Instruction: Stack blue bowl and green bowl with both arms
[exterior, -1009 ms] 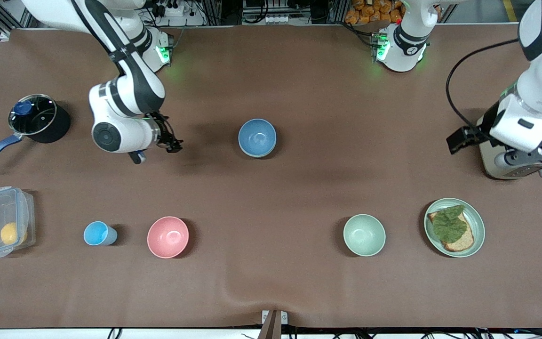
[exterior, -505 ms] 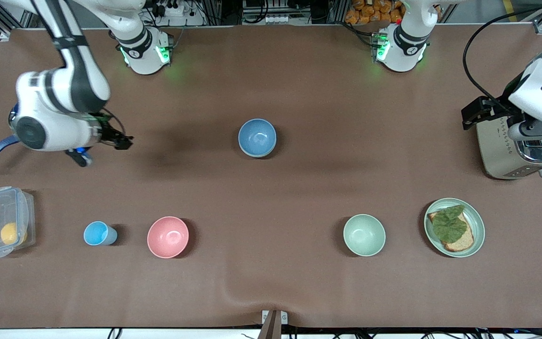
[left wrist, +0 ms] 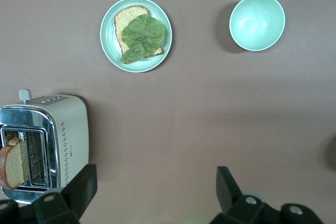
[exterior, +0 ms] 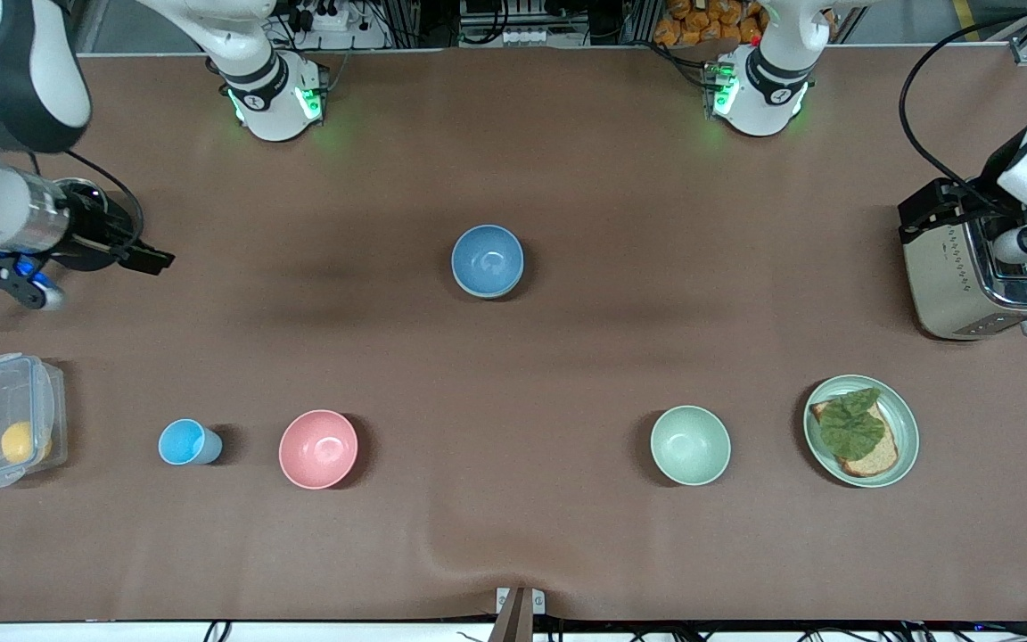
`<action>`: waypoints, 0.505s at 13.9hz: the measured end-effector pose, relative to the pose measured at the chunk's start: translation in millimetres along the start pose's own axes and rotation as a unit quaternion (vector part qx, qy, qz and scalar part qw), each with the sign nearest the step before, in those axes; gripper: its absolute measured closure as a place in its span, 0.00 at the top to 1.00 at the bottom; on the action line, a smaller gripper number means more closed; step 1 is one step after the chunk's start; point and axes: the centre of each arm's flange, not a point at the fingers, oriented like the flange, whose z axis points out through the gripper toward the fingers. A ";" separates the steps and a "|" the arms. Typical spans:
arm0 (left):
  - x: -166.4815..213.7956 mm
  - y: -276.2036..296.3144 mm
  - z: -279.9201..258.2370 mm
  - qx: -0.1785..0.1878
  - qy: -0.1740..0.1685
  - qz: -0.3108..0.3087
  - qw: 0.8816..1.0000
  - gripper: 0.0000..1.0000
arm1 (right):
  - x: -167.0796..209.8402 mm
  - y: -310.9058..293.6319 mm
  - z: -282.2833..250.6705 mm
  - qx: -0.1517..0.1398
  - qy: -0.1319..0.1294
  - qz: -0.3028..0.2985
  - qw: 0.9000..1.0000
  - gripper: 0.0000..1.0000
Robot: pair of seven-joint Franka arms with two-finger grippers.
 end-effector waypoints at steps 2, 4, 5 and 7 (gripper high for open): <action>1.8 -1.5 3.6 0.000 -0.004 -0.001 1.000 1.00 | -14.7 -8.7 -47.5 0.016 0.028 -0.018 0.999 1.00; 2.8 -1.5 5.3 -0.001 -0.005 -0.001 1.000 1.00 | -29.4 -13.9 -87.3 0.032 0.056 -0.035 0.997 1.00; 2.9 -1.6 5.5 -0.001 -0.005 -0.001 1.000 1.00 | -35.5 -13.9 -103.0 0.037 0.066 -0.047 0.996 1.00; 3.1 -2.2 5.3 -0.001 -0.005 -0.001 1.000 1.00 | -43.3 -9.2 -125.8 0.041 0.078 -0.087 0.992 1.00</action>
